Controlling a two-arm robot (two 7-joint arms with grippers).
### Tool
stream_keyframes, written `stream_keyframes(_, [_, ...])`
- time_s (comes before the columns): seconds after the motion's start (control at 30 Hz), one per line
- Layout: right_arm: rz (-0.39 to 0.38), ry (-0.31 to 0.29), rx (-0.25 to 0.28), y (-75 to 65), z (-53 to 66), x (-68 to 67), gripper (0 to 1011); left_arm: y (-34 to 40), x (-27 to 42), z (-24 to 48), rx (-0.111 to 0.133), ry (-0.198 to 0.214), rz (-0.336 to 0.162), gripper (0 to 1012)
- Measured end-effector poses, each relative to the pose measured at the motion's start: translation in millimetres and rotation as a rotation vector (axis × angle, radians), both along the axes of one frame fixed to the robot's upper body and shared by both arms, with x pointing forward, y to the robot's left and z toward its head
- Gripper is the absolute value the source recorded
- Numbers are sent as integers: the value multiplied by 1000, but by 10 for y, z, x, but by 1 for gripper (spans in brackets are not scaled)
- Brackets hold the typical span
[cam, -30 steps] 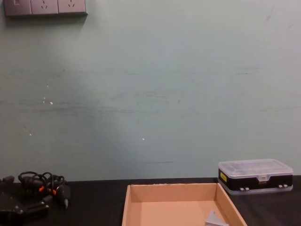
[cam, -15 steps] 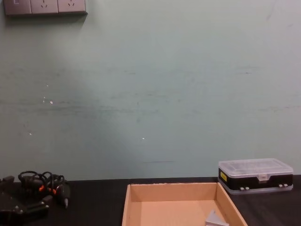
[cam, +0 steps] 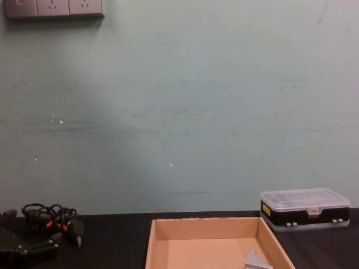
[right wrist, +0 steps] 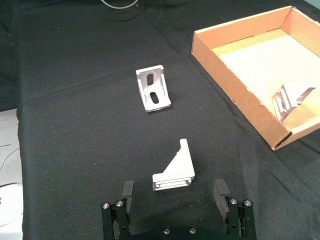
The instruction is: Use one hand to pick up the angle iron from the table and place it into the box.
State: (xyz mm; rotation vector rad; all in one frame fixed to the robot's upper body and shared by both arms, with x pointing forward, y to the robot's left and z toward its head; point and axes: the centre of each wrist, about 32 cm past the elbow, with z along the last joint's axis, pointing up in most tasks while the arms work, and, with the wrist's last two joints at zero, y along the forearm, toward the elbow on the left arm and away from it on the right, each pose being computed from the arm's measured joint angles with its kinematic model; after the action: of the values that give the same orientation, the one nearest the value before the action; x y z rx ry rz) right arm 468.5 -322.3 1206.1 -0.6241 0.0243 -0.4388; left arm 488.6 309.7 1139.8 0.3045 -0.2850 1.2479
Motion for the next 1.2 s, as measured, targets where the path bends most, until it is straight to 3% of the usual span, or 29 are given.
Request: stream_keyframes(1.2, [36,13,2,145,-115,171,994,0,0,0,0,0,0,1000])
